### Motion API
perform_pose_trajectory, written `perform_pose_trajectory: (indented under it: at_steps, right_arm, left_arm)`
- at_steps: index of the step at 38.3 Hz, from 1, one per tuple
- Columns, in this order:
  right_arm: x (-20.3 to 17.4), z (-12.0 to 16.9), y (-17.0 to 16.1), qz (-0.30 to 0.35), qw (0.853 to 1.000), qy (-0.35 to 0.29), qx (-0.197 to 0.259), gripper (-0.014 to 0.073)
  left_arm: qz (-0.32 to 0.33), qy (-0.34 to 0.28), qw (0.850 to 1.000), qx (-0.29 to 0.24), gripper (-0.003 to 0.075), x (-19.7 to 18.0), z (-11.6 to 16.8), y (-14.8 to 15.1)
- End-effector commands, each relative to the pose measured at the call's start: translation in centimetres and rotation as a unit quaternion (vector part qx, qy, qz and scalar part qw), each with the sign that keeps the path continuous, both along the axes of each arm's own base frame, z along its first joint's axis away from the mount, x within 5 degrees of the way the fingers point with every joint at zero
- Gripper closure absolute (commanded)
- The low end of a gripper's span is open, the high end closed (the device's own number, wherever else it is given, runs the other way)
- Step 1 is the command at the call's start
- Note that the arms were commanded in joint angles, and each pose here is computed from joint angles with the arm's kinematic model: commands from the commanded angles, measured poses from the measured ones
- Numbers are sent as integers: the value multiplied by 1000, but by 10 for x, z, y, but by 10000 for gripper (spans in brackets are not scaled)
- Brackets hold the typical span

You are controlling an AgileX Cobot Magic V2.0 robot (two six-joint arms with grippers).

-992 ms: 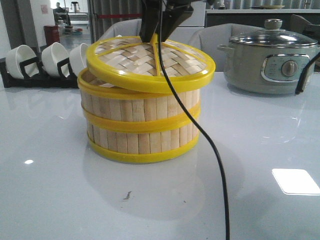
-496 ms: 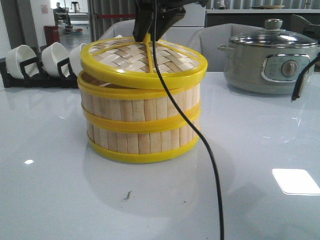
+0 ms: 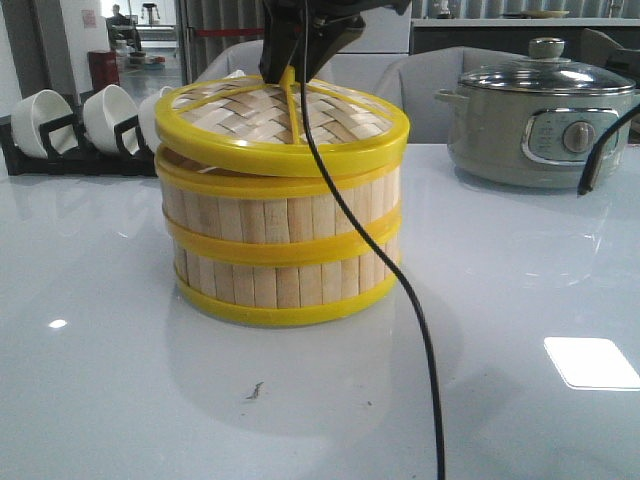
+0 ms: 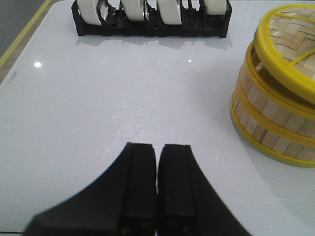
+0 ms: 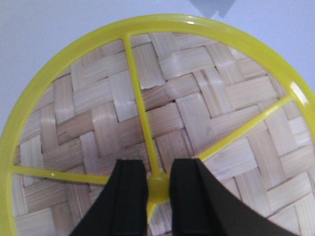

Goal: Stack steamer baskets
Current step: 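Lower the lid onto the top basket and open the right gripper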

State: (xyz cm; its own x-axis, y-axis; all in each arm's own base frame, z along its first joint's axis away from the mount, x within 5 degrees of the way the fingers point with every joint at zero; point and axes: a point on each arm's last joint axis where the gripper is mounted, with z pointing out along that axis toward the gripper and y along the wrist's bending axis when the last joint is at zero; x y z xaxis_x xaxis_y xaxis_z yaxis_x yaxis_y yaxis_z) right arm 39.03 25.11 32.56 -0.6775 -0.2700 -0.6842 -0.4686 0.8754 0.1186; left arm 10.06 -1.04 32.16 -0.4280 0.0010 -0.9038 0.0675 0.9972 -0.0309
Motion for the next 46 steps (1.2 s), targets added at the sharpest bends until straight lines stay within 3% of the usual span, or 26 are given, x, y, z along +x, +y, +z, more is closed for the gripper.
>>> perform_pose_trajectory:
  at_steps: [1, 30, 33, 41, 46]
  right_arm:
    - [-9, 45, -2, 4, 996, -74, 45, 541]
    - [-2, 27, 3, 5, 998, -57, 29, 535]
    - [-1, 27, 3, 5, 998, -58, 27, 474]
    - [-1, 28, 2, 5, 998, -65, 25, 134]
    - [-4, 36, 0, 5, 997, -76, 29, 123]
  left_arm:
    - [-2, -49, 999, -9, 633, 2, 15, -1]
    - [-2, -49, 999, -9, 633, 2, 15, -1]
    - [-2, -49, 999, -9, 633, 2, 15, -1]
    - [-2, -49, 999, -9, 633, 2, 15, -1]
    - [-2, -49, 999, -9, 633, 2, 15, -1]
